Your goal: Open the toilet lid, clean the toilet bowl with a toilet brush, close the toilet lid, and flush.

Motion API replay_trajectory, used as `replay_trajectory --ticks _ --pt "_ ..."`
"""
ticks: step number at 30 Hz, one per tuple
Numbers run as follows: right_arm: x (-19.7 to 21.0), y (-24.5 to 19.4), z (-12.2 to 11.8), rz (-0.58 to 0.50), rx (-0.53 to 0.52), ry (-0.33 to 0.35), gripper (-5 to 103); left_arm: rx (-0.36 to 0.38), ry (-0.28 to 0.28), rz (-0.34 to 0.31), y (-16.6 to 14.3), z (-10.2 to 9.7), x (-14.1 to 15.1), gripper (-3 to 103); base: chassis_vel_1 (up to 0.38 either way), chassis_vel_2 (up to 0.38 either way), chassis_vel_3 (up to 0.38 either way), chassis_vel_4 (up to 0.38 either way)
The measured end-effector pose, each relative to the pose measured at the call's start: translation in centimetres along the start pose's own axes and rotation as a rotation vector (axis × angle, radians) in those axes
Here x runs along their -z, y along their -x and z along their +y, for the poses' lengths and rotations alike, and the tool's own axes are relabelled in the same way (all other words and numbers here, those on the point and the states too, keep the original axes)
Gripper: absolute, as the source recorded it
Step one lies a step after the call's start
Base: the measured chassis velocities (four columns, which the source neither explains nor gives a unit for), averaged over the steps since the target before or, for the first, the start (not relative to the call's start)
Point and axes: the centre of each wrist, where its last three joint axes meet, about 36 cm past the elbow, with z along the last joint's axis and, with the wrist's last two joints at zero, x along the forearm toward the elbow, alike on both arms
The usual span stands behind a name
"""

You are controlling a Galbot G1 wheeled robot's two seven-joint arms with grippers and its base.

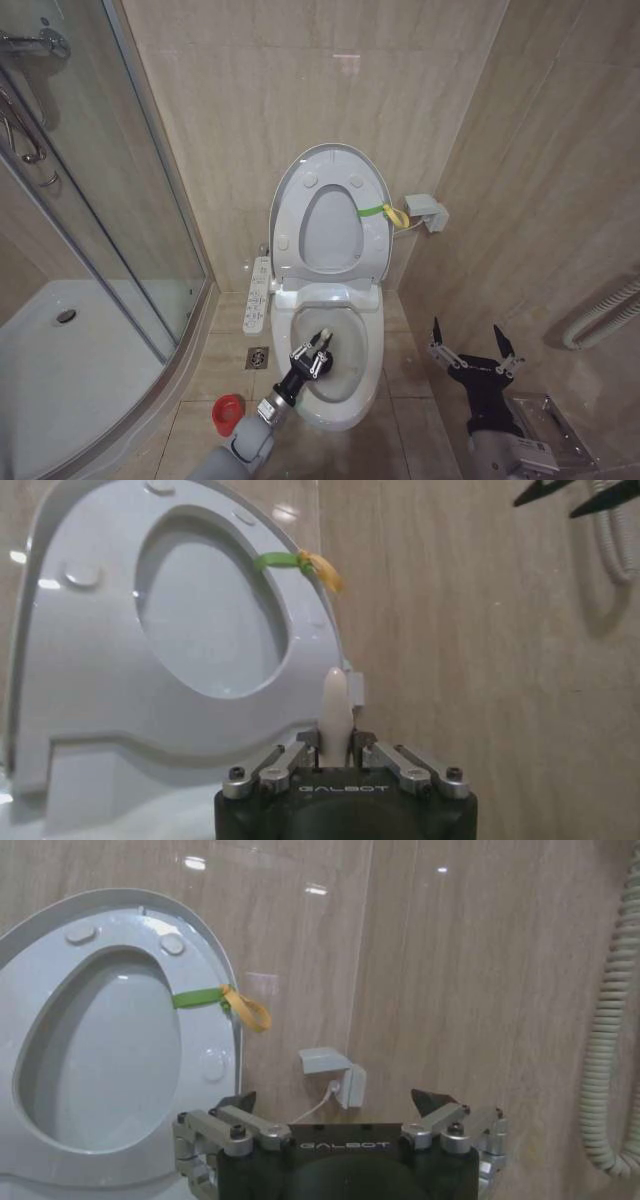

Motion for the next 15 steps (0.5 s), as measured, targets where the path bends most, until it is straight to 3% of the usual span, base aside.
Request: replay_trajectory --ticks 9,15 --pt "0.0 0.0 0.0 0.000 0.000 0.000 100 -0.047 -0.013 0.040 -1.1 -1.9 -1.1 20 0.000 0.000 0.000 0.000" --pt "0.0 0.0 0.0 0.000 0.000 0.000 100 -0.061 0.010 -0.001 3.0 -0.9 -1.1 20 0.000 0.000 0.000 0.000"
